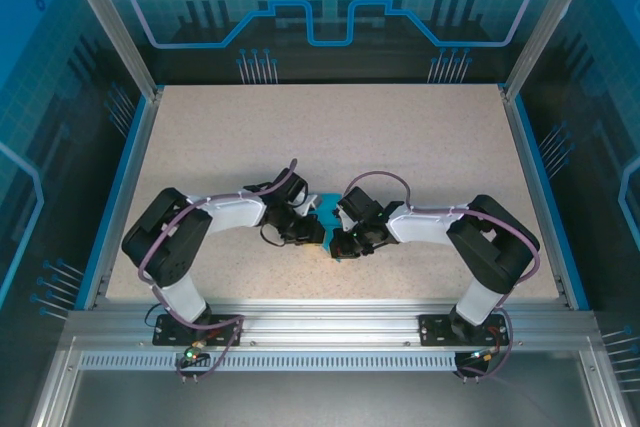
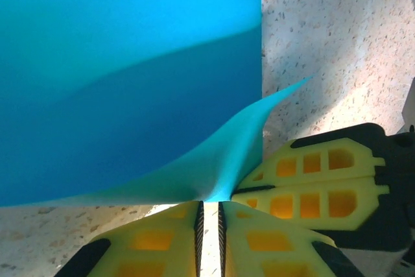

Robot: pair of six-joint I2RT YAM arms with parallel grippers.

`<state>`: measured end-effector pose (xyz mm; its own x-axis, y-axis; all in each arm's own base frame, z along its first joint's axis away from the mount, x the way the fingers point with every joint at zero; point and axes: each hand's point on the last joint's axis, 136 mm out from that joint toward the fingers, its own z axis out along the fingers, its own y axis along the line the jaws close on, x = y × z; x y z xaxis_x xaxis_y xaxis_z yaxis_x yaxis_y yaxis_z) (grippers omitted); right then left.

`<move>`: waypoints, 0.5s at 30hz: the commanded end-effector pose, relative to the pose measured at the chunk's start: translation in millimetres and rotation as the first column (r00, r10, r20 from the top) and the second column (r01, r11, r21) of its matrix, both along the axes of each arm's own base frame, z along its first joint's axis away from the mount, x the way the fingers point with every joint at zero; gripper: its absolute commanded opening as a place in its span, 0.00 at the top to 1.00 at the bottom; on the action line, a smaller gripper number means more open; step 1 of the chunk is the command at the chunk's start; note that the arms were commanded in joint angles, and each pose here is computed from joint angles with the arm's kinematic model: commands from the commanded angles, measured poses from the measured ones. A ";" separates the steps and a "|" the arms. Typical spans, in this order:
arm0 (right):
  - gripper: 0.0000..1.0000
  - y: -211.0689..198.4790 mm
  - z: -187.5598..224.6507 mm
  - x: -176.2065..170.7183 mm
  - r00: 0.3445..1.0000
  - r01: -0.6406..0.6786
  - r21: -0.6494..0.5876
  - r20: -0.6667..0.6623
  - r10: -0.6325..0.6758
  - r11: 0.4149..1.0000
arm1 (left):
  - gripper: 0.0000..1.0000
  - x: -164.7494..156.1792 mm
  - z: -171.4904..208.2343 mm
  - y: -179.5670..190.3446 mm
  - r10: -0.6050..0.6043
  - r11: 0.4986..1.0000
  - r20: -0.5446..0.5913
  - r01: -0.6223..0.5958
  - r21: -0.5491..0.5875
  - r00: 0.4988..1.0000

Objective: Fold a paper plane with a square sheet of paper (fold left side to right side)
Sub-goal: Third fold the triangle at the center of the table.

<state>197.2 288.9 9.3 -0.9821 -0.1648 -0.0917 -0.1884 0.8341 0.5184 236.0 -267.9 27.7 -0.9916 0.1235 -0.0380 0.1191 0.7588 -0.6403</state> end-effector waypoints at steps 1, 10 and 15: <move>0.99 -35.2 -35.4 -28.2 0.993 0.005 -0.162 -0.113 -0.023 0.987 | 0.82 8.4 7.3 -10.6 -0.040 0.999 0.047 0.041 -0.029 0.998; 0.99 -36.8 -35.7 -29.6 0.993 -0.003 -0.171 -0.117 -0.018 0.985 | 0.83 12.0 -2.1 -8.2 -0.049 0.999 0.045 0.048 0.013 0.998; 0.99 -37.5 -35.1 -29.4 0.993 -0.011 -0.180 -0.118 -0.011 0.984 | 0.84 13.2 -9.3 -3.0 -0.046 0.998 0.046 0.044 0.055 0.998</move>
<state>197.0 288.7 9.1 -0.9820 -0.1656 -0.0908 -0.1886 0.8346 0.5176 245.8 -271.0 23.6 -0.9877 0.1439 -0.0618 0.1508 0.7679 -0.6226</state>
